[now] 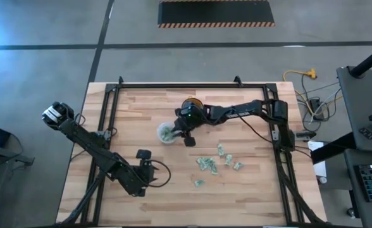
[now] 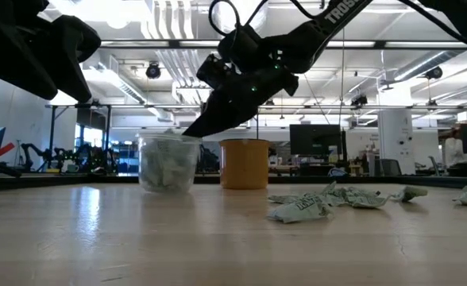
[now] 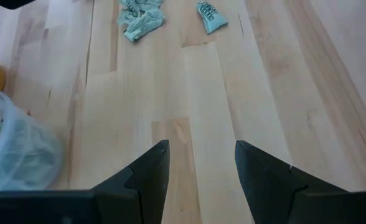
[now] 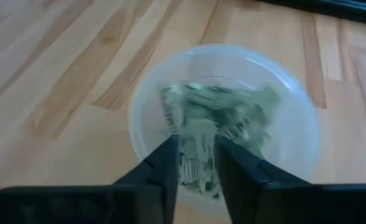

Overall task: Pick and place Stevia / Truvia into bins
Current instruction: Put the stevia packet into the transparent bin

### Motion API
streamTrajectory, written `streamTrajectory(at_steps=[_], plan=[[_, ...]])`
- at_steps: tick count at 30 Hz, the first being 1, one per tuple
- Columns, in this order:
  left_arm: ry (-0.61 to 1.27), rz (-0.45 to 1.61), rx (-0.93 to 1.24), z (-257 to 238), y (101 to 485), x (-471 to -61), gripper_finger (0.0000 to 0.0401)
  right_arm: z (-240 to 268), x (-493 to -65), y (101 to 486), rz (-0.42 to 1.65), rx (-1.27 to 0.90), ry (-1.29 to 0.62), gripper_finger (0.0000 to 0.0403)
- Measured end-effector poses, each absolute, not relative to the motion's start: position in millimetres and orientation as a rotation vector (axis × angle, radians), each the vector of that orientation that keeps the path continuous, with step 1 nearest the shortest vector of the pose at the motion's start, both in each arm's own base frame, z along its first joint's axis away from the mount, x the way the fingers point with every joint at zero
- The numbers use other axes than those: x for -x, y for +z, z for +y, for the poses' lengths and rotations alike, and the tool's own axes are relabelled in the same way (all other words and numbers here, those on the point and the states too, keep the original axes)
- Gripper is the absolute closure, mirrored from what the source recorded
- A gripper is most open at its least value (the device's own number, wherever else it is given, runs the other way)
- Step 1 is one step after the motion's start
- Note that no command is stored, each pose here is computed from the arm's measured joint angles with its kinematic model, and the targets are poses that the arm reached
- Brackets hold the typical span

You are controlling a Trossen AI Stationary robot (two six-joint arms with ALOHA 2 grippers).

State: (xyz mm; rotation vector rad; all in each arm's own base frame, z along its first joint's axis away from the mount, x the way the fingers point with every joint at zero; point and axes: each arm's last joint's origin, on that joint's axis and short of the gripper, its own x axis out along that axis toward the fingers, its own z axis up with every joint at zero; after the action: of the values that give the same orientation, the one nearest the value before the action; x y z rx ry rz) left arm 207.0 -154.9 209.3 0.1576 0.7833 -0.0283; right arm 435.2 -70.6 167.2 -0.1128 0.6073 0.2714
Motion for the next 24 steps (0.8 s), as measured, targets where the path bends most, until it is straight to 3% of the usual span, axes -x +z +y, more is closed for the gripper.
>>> streamTrajectory(at_steps=[4, 8, 17, 24], plan=[[-0.028, 0.786, -0.160, -154.7, 208.6, -206.7, 0.0235, -70.0, -436.2, 175.8, 0.597, 0.122, 0.274, 0.0257], [-0.028, 0.786, -0.160, -154.6, 208.4, -206.6, 0.0235, -58.8, -434.1, 198.0, 0.541, 0.190, 0.304, 0.0238], [0.066, 0.698, -0.213, -153.2, 210.4, -210.1, 0.0235, -21.9, -392.5, 239.1, 0.689, 0.212, 0.418, 0.0249], [0.059, 0.458, -0.279, -148.0, 213.1, -227.6, 0.0235, 2.1, -333.1, 230.2, 0.928, 0.056, 0.414, 0.0262]])
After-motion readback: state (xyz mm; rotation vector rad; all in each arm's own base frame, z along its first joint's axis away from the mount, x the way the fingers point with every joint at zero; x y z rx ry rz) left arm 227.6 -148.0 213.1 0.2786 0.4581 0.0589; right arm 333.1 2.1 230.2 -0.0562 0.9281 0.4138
